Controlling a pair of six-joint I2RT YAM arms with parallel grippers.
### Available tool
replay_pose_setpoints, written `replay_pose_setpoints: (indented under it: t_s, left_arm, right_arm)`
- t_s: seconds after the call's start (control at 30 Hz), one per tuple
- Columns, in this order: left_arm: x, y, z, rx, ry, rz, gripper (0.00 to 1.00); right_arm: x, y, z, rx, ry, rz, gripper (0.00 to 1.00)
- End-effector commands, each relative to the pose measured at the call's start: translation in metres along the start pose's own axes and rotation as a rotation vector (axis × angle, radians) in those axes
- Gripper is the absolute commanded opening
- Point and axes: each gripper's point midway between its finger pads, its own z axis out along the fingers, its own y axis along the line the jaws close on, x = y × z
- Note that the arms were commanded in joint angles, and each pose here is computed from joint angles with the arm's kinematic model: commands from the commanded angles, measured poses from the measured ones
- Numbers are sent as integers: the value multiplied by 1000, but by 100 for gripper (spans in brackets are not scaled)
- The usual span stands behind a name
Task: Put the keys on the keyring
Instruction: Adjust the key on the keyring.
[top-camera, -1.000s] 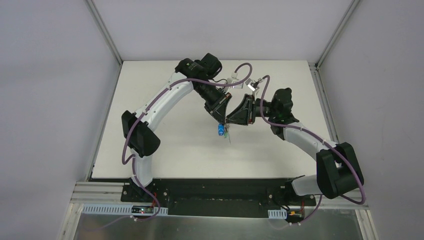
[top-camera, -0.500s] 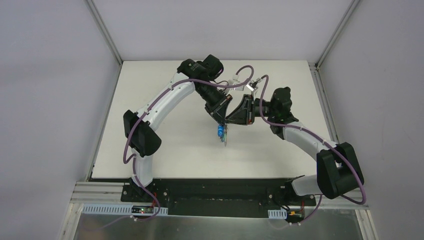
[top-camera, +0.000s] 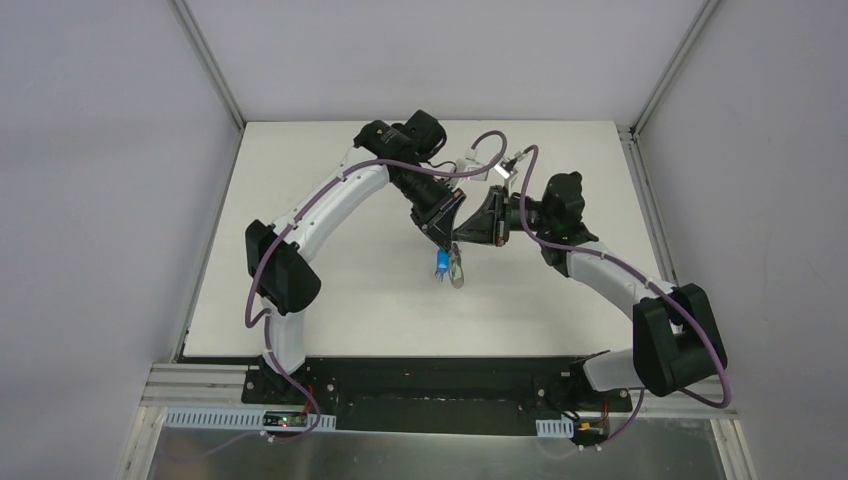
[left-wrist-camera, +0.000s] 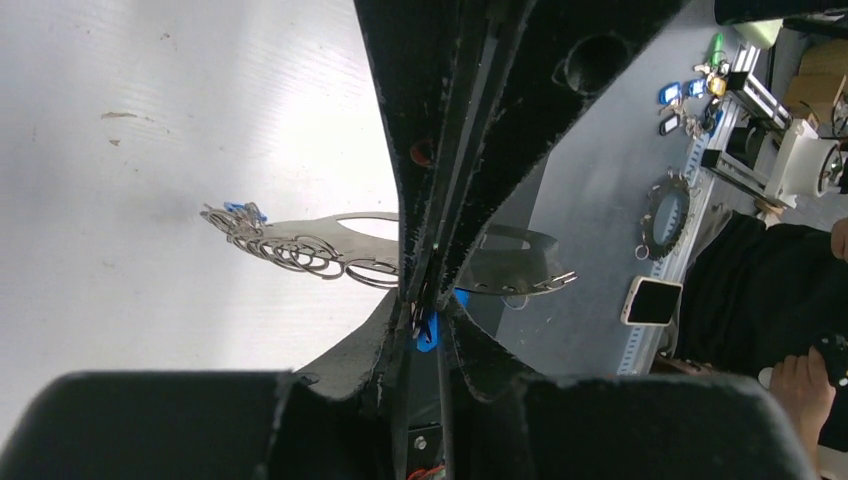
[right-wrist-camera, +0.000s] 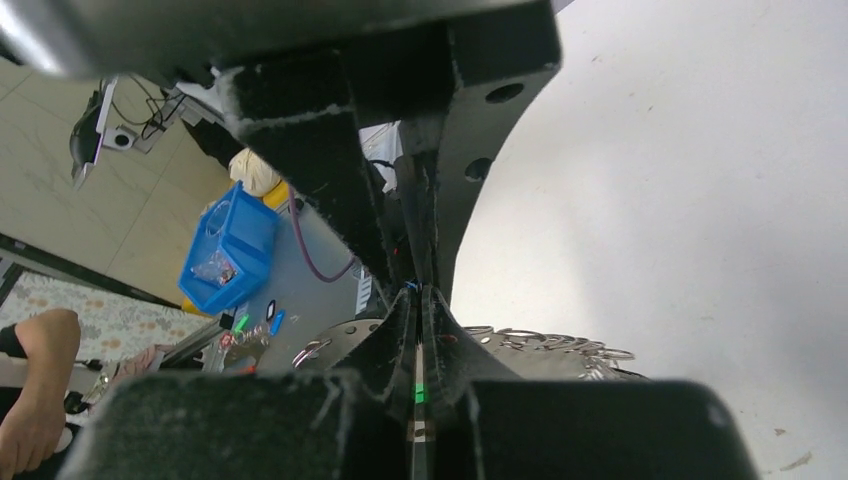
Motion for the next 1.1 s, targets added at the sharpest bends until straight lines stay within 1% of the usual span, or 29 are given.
replay_pose_setpoints:
  t_s: [0.0, 0.13, 0.27, 0.37, 0.47, 0.57, 0.7, 0.8, 0.9, 1.07]
  left_arm:
    - [-19, -15, -16, 14, -117, 57, 16]
    - [-29, -11, -19, 19, -169, 11, 19]
    - [-34, -7, -21, 24, -192, -13, 19]
    - [-36, -5, -22, 29, -201, -20, 12]
    - [-37, -5, -21, 46, -203, -28, 0]
    - [-33, -7, -21, 65, -191, -31, 0]
    - [-14, -14, -19, 93, -109, -24, 0]
    - [-3, -16, -17, 109, -52, -22, 0]
    - [2, -19, -14, 121, -21, -22, 0]
    - [1, -21, -12, 128, -14, -18, 0]
  right_arm:
    - [-41, -5, -3, 66, -111, -35, 0]
    - [-45, -11, -6, 92, -152, 11, 0]
    - [-47, -13, -8, 96, -172, 33, 0]
    - [-47, -14, -10, 100, -179, 38, 0]
    - [-46, -14, -11, 95, -180, 27, 0]
    - [-47, -11, -15, 85, -171, -15, 0]
    - [-46, 3, -19, 46, -138, -111, 19]
    - [-43, 10, -19, 14, -103, -136, 31]
    - [-38, 14, -17, -11, -76, -147, 37]
    - [-24, 15, -6, -37, -19, -134, 38]
